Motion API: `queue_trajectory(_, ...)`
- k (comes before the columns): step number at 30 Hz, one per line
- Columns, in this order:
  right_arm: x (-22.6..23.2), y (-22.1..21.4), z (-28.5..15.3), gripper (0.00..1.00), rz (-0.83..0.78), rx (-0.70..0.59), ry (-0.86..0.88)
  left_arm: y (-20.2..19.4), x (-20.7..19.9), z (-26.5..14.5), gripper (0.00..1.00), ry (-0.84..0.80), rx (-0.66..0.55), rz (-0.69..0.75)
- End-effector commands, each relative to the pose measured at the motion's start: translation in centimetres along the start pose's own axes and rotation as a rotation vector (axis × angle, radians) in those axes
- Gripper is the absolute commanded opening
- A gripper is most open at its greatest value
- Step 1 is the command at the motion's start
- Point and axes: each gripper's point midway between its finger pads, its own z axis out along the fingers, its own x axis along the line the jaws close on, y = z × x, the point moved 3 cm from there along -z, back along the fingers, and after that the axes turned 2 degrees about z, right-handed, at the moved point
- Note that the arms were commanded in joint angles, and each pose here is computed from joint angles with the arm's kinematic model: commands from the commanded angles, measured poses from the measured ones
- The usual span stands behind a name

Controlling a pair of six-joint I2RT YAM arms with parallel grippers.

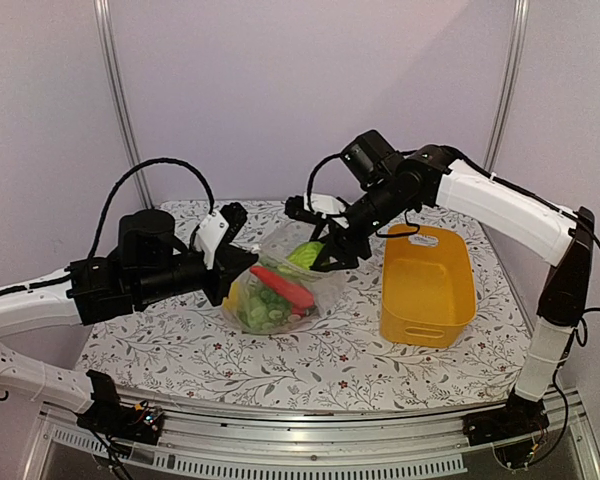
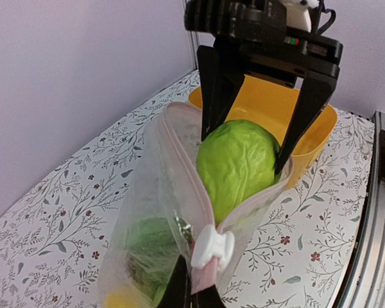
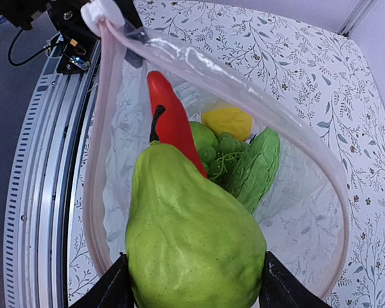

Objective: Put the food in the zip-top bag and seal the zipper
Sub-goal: Place the fake fruit in the zipper food storage bag.

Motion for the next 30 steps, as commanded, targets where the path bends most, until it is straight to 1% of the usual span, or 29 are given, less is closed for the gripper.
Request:
queue_trajectory(1, -0.3, 0.7, 1.9, 0.57, 0.072, -0.019, 0.045, 0.3, 0.3, 0.1, 0.00, 0.000, -0.027, -0.019)
queue_trajectory(3, 0.2, 0.2, 3.3, 0.57, 0.110, -0.025, 0.102, 0.4, 0.2, 0.1, 0.00, -0.002, -0.030, -0.023)
queue_trajectory(6, 1.0, -0.9, 5.6, 0.58, 0.137, 0.006, 0.125, 0.3, 0.2, 0.2, 0.00, -0.002, -0.028, -0.026)
queue_trajectory(9, 0.8, -1.5, 6.8, 0.65, 0.168, 0.029, 0.116, 0.4, 0.3, 0.0, 0.00, 0.004, -0.030, -0.028)
queue_trajectory(10, 0.7, -1.6, 6.9, 0.69, 0.175, 0.030, 0.107, 0.4, 0.3, 0.0, 0.00, 0.004, -0.031, -0.030)
queue_trajectory(11, 0.6, -1.5, 6.8, 0.86, 0.176, 0.029, 0.097, 0.3, 0.4, -0.1, 0.00, 0.008, -0.029, -0.031)
queue_trajectory(12, 0.6, -1.4, 6.4, 0.98, 0.171, 0.022, 0.084, 0.2, 0.4, -0.1, 0.00, 0.009, -0.028, -0.032)
queue_trajectory(17, 1.1, 0.4, 2.5, 0.99, 0.132, -0.029, 0.031, -0.2, 0.5, -0.3, 0.00, 0.022, -0.024, -0.032)
queue_trajectory(20, 1.4, 0.8, 0.3, 0.99, 0.098, -0.029, -0.017, -0.7, 0.7, -0.4, 0.00, 0.032, -0.010, -0.028)
queue_trajectory(23, 0.4, -0.1, -0.8, 0.99, 0.085, 0.003, -0.129, -0.8, 0.7, -0.6, 0.00, 0.035, -0.003, -0.025)
queue_trajectory(25, -0.5, -0.8, -1.9, 0.99, 0.077, 0.000, -0.201, -0.9, 0.8, -0.7, 0.00, 0.040, -0.004, -0.024)
queue_trajectory(30, -3.2, -3.1, -3.7, 0.99, 0.174, -0.028, -0.260, -1.2, 0.9, -0.8, 0.00, 0.051, 0.001, -0.026)
